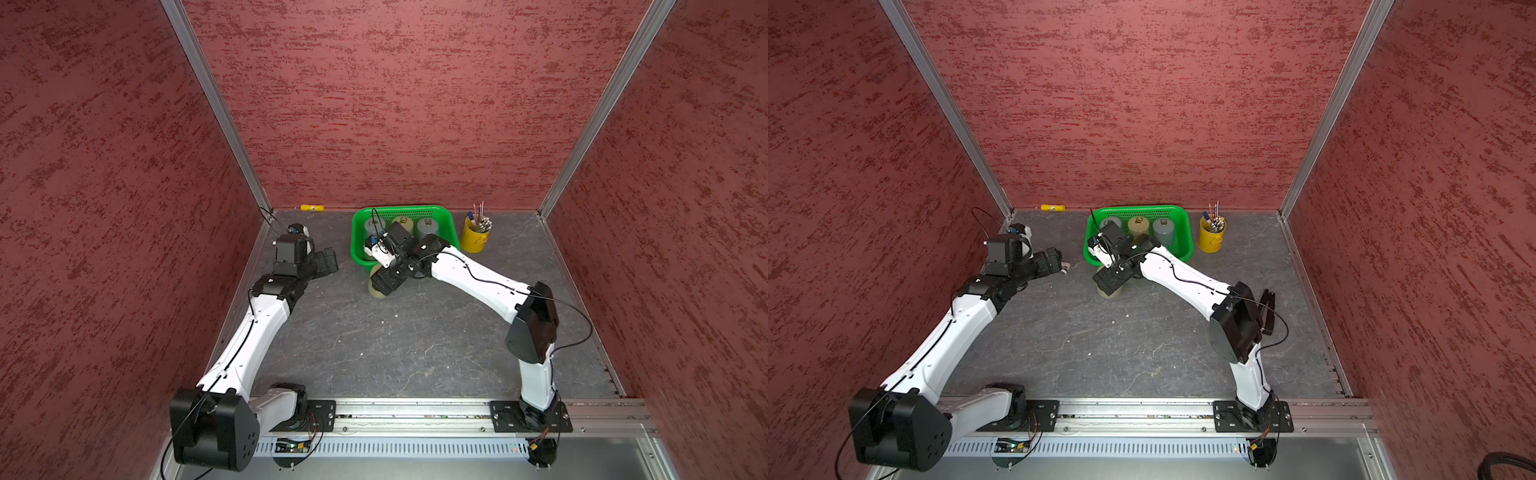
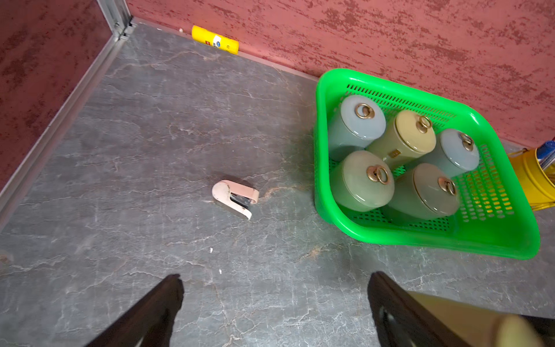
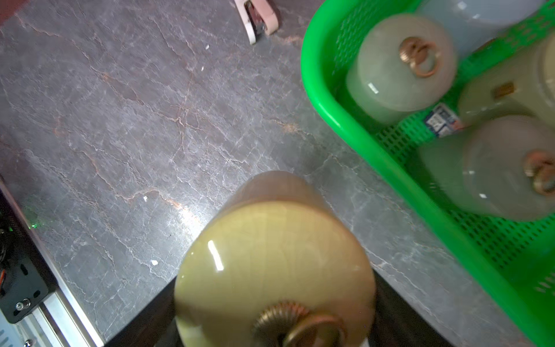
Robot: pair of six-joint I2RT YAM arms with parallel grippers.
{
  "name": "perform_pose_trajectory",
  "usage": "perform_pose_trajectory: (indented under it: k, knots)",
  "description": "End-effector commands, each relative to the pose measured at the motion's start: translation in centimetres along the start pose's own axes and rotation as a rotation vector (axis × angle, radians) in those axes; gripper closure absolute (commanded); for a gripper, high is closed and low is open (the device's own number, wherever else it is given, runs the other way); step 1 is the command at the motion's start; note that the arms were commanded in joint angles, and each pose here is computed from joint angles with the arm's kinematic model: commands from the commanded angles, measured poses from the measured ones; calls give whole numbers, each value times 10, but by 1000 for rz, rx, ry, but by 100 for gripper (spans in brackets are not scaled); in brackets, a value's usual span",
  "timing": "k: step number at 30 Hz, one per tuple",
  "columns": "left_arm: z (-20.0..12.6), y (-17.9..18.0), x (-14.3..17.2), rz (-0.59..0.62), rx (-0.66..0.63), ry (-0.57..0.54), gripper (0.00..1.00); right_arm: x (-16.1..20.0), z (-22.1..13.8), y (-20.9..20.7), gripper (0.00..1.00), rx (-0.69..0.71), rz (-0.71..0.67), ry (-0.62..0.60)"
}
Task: Take the tea canister out of the basket
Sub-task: Place the tea canister at the center of the board.
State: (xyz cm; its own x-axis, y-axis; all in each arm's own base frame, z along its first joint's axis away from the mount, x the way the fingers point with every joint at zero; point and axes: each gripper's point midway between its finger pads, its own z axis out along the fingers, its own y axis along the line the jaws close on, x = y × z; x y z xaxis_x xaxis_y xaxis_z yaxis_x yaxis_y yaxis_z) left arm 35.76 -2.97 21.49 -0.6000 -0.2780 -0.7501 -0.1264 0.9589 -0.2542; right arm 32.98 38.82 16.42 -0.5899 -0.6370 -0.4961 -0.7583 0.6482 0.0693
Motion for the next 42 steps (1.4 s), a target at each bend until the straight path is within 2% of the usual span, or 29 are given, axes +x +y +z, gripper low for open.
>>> perform_pose_trajectory:
  k: [1,9,16,29,33,36,40,42]
  knots:
    - [-9,3,-5,-11,-4,-12,0,-36,0,1,100,32,35,-107]
    - [-9,6,-2,-15,-8,-11,0,-28,34,2,100,83,27,-19]
    - [-7,5,1,-15,0,-9,0,-25,43,3,100,97,26,8]
    - [-8,2,3,-9,19,-8,0,-17,58,10,91,96,10,56]
    - [-7,2,3,-8,20,-7,0,-15,60,11,82,90,6,68]
    - [-7,2,4,-10,21,-4,0,-13,63,12,68,88,7,77]
    - [-6,3,5,-9,20,-3,0,-12,65,14,42,78,5,86]
    - [-6,3,5,-9,20,-3,0,-12,67,13,33,80,7,86]
